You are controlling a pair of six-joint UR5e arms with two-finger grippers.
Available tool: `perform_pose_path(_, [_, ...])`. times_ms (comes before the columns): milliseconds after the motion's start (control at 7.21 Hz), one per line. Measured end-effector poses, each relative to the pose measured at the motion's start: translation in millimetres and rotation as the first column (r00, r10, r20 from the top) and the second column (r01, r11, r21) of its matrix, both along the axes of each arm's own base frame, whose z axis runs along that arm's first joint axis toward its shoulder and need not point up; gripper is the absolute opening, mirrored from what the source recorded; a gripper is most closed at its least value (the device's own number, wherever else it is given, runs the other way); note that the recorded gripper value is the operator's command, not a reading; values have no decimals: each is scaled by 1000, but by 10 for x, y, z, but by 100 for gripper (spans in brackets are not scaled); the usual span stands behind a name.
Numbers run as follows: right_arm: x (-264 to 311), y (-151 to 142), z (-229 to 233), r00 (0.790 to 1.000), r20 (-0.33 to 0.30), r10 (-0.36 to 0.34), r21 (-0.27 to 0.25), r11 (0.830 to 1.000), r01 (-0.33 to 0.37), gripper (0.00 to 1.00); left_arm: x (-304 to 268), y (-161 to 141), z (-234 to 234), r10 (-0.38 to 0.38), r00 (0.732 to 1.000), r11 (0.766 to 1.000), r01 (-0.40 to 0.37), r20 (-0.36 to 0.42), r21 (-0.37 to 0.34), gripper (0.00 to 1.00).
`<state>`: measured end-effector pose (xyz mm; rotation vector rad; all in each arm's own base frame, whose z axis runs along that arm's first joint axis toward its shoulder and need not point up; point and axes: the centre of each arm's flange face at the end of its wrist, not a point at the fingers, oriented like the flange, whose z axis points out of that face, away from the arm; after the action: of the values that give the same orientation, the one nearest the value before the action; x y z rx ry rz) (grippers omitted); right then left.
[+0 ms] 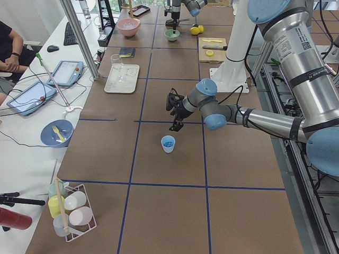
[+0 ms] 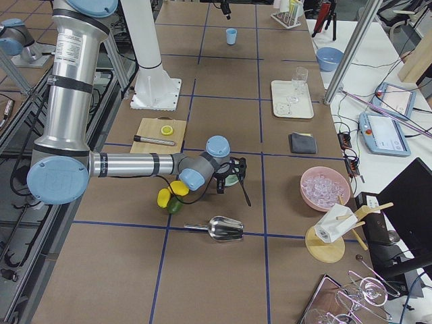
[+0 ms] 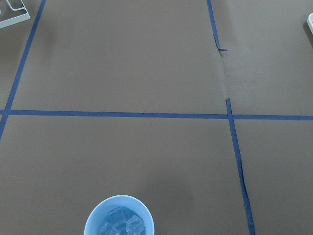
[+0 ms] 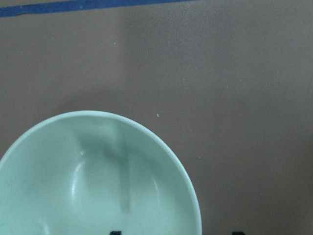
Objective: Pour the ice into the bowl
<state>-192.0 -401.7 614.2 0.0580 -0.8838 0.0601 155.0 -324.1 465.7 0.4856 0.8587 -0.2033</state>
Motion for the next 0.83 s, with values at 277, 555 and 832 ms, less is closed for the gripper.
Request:
perform_pose_path(277, [-4,1,-2,1000,4,-2,2,1000,2,0,0,0,3,0,1000,1000,0,0,0,100])
perform_pose_path(555, [13,20,-37,1000,16,-8,5,1000,8,0,3,2,5,1,1000,1000,-1,0,0,100])
perform_pose_path(832, [44,32,-313,998,59,-19,18,1000,18,0,23,11,3,1,1000,1000,-1,4,4,100])
